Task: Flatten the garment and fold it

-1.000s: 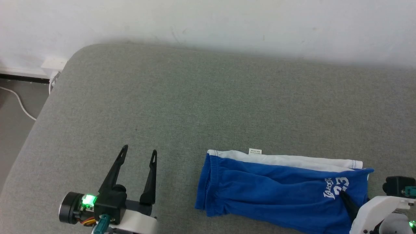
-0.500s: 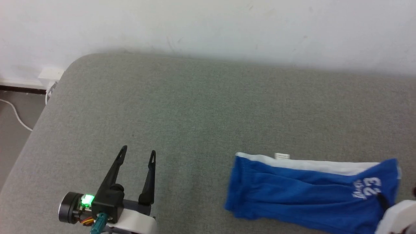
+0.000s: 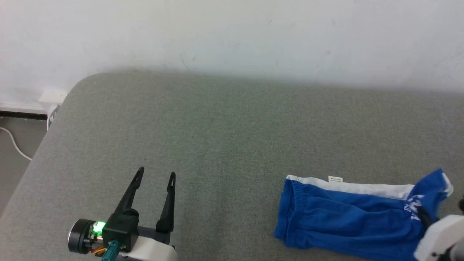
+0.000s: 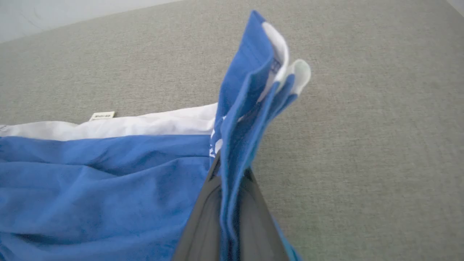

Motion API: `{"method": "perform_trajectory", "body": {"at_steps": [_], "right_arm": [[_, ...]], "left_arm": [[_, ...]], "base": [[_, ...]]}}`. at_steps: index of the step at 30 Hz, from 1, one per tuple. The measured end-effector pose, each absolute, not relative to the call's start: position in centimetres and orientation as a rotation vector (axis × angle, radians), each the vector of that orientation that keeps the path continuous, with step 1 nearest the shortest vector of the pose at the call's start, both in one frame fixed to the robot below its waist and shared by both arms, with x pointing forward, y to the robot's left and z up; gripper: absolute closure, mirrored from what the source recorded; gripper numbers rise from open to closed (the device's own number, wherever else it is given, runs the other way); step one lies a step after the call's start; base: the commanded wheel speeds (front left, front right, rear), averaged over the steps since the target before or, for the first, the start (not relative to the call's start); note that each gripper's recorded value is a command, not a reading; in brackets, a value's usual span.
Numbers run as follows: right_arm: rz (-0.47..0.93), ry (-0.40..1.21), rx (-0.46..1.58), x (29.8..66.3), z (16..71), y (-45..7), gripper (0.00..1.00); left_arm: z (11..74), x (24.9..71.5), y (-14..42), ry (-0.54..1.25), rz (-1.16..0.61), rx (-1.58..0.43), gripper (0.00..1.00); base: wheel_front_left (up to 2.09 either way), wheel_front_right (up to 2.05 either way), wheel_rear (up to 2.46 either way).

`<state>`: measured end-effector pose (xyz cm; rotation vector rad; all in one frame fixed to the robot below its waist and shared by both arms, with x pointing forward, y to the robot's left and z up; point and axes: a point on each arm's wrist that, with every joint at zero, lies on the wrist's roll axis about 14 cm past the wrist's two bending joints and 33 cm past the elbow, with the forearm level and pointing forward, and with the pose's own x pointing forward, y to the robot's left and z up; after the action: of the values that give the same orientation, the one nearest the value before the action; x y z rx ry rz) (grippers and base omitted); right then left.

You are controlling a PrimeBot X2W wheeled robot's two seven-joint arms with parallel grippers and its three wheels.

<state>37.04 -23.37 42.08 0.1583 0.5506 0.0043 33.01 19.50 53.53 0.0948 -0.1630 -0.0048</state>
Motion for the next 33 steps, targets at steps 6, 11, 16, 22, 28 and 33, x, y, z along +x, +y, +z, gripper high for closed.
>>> {"method": "perform_trajectory", "body": {"at_steps": [6, 11, 16, 22, 28, 33], "right_arm": [[0.214, 0.550, 0.247, 36.7, 44.2, -15.6, 1.00], [0.367, 0.567, 0.279, 36.1, 45.4, -10.4, 1.00], [0.493, 0.598, 0.281, 35.1, 45.4, -5.8, 1.00], [0.574, 0.619, 0.296, 35.2, 44.9, -2.3, 1.00], [0.589, 0.685, 0.246, 35.6, 42.1, -0.9, 1.00], [0.608, 0.743, 0.212, 35.4, 39.6, 0.2, 0.00]], "left_arm": [[54.1, 32.3, 20.0, -0.184, 0.018, 0.084, 0.00], [53.8, 31.2, 20.7, -0.173, 0.044, 0.082, 0.00], [53.8, 30.4, 21.8, -0.173, 0.082, 0.085, 0.00], [53.6, 29.6, 22.7, -0.165, 0.113, 0.088, 0.00], [52.9, 29.2, 23.4, -0.140, 0.138, 0.088, 0.00], [51.9, 29.2, 23.7, -0.103, 0.149, 0.086, 0.00]], "base": [[0.00, 0.00, 0.00], [0.00, 0.00, 0.00], [0.00, 0.00, 0.00], [0.00, 0.00, 0.00], [0.00, 0.00, 0.00], [0.00, 0.00, 0.00]]}}
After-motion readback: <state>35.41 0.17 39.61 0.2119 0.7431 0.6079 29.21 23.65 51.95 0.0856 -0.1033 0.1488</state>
